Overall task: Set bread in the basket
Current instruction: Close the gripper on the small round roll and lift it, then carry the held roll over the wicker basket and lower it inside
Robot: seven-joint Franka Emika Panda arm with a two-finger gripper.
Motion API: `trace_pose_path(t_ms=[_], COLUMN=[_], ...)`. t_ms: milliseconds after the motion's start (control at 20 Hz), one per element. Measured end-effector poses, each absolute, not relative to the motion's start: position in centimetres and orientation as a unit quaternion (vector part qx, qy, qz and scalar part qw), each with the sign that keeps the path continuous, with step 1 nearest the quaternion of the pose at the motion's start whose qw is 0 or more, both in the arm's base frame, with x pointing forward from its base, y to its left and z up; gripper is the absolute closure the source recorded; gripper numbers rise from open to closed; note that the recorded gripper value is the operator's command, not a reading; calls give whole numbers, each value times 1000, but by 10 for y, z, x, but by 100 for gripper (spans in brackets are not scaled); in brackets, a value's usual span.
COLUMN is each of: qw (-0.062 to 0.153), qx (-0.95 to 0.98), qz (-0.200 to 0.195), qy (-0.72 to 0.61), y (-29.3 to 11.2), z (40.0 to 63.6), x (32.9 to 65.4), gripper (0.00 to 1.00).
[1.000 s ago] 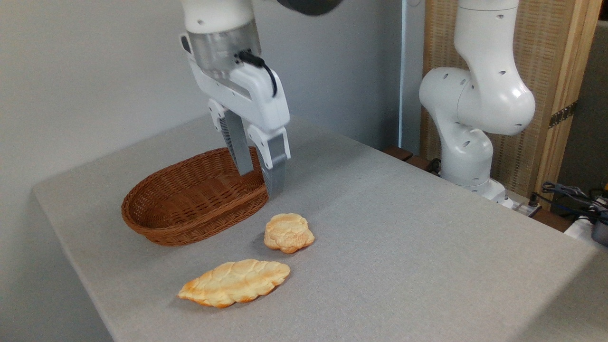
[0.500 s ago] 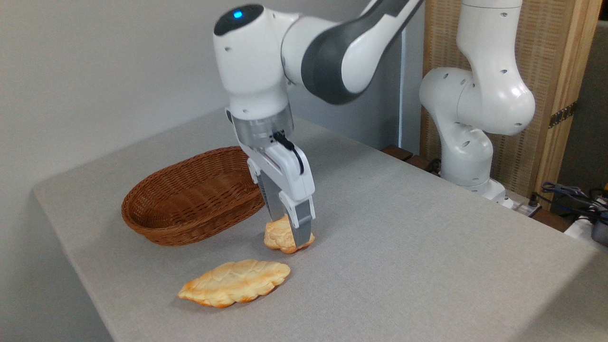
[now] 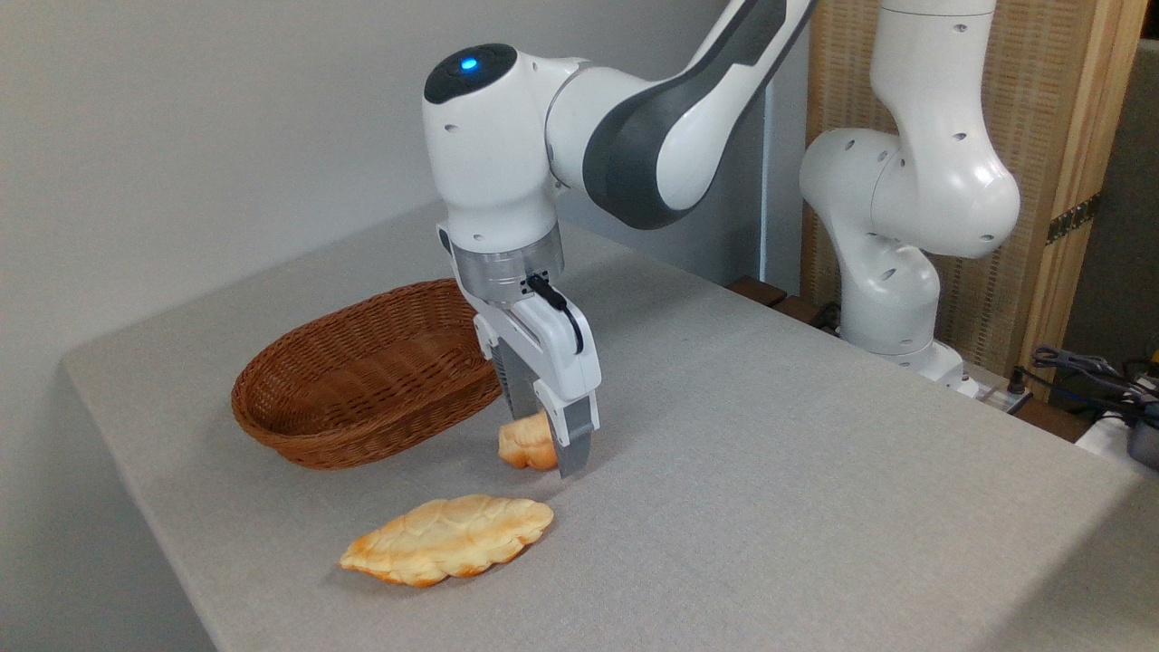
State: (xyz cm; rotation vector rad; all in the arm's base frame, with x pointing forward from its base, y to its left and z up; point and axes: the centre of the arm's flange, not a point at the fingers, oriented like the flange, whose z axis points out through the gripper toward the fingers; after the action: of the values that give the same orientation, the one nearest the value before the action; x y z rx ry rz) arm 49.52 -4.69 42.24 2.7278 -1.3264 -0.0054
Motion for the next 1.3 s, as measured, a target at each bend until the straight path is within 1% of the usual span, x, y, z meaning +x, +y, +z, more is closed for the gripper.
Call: trace_pose_path(t_ms=[50,100,200,600,750,850,900,950,1100,1250,1300], qw=[68,76,83,86,84,86,87,85,81,73,70], qx=[901,902,903,904,903,902,900,899,897,893,892], qz=[2,4,3,4,9,7,1,0,10,30,36], qy=[-429,-424,-421,-420,-421,-423,-427,-429,-435,-444,-445], y=[-49,-50,-51,-51,-51,-51,-50,-49,-50,-58,-67], z=[421,419,416,416,422,438,455,466,500,536,545], x=[495,495,495,495,497,502,505,508,516,523,525], gripper=[70,70,70,71,78,79,79,79,78,73,67])
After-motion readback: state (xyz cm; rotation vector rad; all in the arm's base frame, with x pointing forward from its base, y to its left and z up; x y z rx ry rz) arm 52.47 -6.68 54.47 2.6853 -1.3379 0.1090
